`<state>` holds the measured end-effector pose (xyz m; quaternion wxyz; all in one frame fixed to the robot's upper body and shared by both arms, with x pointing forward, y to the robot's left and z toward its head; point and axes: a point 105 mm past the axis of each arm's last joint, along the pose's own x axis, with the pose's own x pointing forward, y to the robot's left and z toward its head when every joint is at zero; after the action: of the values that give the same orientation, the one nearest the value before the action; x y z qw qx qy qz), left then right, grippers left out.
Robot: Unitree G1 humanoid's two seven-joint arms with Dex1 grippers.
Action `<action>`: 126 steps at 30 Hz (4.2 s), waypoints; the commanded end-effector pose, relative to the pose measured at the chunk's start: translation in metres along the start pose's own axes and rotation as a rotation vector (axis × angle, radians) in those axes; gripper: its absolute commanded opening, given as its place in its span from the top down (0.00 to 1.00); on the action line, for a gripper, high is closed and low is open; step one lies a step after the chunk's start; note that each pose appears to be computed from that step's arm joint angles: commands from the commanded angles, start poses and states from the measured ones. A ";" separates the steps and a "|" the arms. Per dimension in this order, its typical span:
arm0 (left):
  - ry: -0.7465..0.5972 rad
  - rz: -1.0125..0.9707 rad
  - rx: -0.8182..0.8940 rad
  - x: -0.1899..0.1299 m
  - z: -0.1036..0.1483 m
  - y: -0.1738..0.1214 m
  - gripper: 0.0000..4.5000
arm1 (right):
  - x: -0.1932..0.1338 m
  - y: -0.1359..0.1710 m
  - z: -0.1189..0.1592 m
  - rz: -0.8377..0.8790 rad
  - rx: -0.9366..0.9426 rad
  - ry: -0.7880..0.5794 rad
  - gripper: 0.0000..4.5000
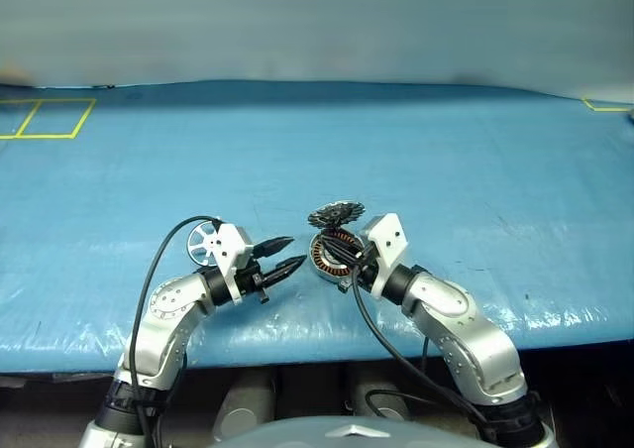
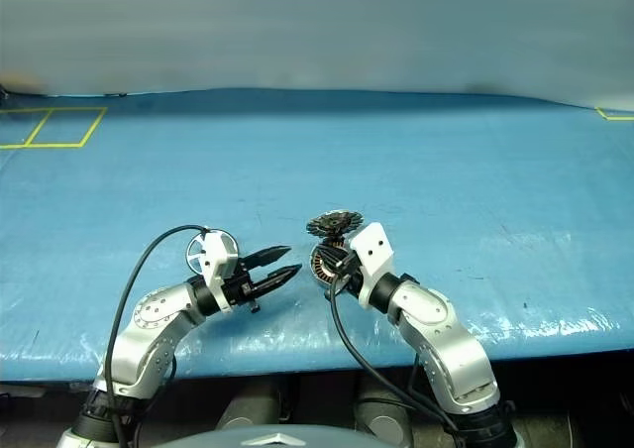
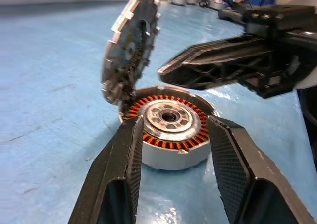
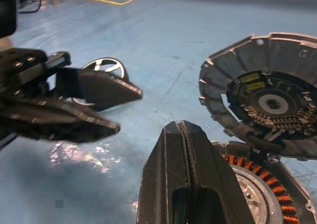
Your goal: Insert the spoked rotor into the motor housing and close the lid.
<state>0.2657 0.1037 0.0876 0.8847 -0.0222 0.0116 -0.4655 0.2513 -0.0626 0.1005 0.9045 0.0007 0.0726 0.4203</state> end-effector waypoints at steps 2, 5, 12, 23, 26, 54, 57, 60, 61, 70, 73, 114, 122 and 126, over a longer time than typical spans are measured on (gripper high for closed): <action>-0.015 0.018 0.073 -0.009 0.014 0.006 0.53 | -0.013 0.010 0.007 0.083 -0.018 -0.002 1.00; 0.062 0.055 0.144 -0.024 0.006 0.017 0.53 | -0.019 0.017 -0.004 0.146 -0.082 0.071 1.00; 0.162 0.234 0.115 -0.044 0.000 0.053 0.53 | -0.022 0.019 -0.024 0.183 -0.209 0.154 1.00; 0.322 0.202 0.277 -0.068 0.033 0.065 0.53 | -0.021 0.015 -0.030 0.148 -0.212 0.169 1.00; 0.417 0.219 0.387 -0.076 0.044 0.076 0.53 | -0.021 0.013 -0.031 0.138 -0.212 0.173 1.00; 0.824 -0.144 0.609 -0.070 0.014 0.091 0.53 | -0.022 0.006 -0.039 0.032 -0.220 0.181 1.00; 0.837 -0.133 0.598 -0.071 0.009 0.093 0.53 | -0.023 0.006 -0.041 0.026 -0.219 0.186 1.00; 0.861 -0.112 0.589 -0.074 0.006 0.098 0.53 | -0.023 0.004 -0.042 0.014 -0.223 0.193 1.00; 0.864 -0.103 0.586 -0.075 0.005 0.099 0.53 | -0.023 0.004 -0.042 0.013 -0.220 0.191 1.00; 0.914 -0.113 0.536 -0.088 -0.008 0.100 0.53 | -0.022 0.001 -0.044 -0.002 -0.224 0.200 1.00; 0.944 -0.119 0.534 -0.092 -0.014 0.101 0.53 | -0.022 0.000 -0.045 -0.003 -0.231 0.206 1.00; 0.417 -0.006 0.462 -0.073 0.021 0.081 0.82 | -0.034 -0.005 -0.031 -0.020 -0.104 0.132 1.00; 0.209 -0.152 0.384 -0.036 0.038 0.029 0.82 | -0.039 -0.011 -0.027 -0.066 -0.100 0.124 1.00; 0.154 -0.230 0.323 -0.013 0.031 0.008 0.82 | -0.041 -0.011 -0.025 -0.077 -0.095 0.117 1.00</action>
<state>0.2686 0.1330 0.1105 0.8248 0.1587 0.0223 -0.5423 0.2311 -0.1043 0.0673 0.9106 -0.0721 0.1301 0.3855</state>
